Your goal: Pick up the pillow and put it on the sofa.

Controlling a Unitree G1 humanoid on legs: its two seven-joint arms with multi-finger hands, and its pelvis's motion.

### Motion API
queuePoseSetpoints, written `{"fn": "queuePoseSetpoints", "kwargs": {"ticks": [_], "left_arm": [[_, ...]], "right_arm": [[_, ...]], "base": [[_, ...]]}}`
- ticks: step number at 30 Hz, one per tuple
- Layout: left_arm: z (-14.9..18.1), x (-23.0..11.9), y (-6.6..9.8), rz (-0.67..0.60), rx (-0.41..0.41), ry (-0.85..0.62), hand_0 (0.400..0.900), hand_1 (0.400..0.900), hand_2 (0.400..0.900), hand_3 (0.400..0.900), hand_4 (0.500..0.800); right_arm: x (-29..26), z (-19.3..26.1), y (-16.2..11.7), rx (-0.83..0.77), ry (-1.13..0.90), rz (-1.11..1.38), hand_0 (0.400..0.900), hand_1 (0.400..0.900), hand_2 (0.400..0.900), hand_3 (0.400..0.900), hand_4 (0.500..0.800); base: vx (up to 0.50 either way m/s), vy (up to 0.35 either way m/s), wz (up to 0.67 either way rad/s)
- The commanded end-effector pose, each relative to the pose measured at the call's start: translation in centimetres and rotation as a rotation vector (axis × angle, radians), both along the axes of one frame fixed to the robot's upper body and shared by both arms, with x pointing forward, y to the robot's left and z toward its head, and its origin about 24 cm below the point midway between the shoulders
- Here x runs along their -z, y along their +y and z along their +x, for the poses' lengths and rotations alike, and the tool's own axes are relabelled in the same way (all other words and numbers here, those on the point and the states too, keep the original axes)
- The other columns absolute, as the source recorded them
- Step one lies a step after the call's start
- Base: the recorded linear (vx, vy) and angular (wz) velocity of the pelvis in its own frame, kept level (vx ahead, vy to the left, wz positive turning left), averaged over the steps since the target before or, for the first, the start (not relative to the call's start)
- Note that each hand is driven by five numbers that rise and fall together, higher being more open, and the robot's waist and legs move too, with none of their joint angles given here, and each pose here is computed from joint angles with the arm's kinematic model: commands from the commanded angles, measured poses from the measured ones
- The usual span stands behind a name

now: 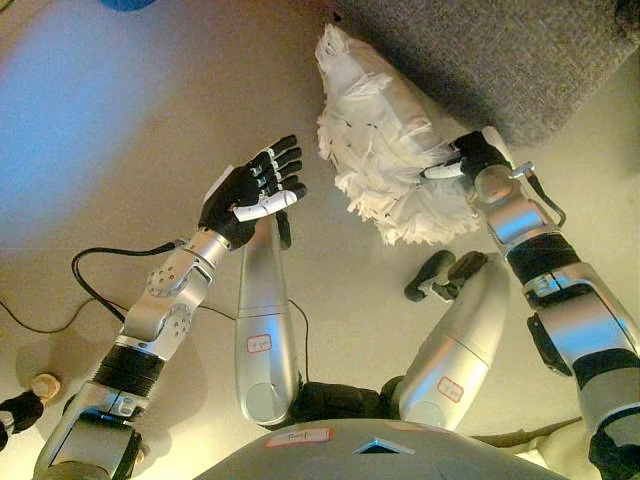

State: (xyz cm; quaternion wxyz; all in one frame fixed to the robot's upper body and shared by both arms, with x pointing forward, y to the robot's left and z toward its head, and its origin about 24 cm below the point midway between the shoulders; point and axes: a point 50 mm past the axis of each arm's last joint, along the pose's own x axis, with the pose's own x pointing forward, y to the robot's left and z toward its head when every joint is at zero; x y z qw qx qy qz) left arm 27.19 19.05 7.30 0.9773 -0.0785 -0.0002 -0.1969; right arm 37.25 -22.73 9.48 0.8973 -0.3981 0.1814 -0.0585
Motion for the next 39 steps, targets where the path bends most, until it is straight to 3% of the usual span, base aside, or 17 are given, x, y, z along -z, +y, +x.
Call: {"fn": "queuePoseSetpoints", "kwargs": {"ticks": [1,12,19,27,39], "left_arm": [[0.0,-3.7,-1.0,-0.204,-0.034,-0.172,0.900,0.900,0.900,0.900,0.800],[0.0,-3.5,0.3,-0.264,-0.191,-0.162,0.900,0.900,0.900,0.900,0.800],[-0.2,-2.7,1.6,-0.254,-0.300,-0.092,0.900,0.900,0.900,0.900,0.800],[-0.9,-1.8,2.3,-0.208,-0.351,-0.048,0.900,0.900,0.900,0.900,0.800],[-3.6,1.7,3.1,-0.199,-0.387,0.134,0.900,0.900,0.900,0.900,0.800]], "right_arm": [[-5.0,0.9,0.7,-0.069,-0.256,0.009,0.400,0.400,0.400,0.400,0.500],[-7.6,-1.6,4.0,-0.275,-0.513,-0.068,0.400,0.400,0.400,0.400,0.500],[-8.0,-3.7,4.1,-0.353,-0.582,-0.089,0.400,0.400,0.400,0.400,0.500],[-8.1,-7.0,4.1,-0.463,-0.645,-0.059,0.400,0.400,0.400,0.400,0.500],[-9.3,-11.9,4.0,-0.625,-0.707,0.003,0.400,0.400,0.400,0.400,0.500]], "base": [[-0.032,-0.020,-0.03],[-0.042,-0.034,-0.03],[0.083,-0.052,-0.04],[0.099,-0.085,-0.12],[0.171,-0.002,-0.09]]}}
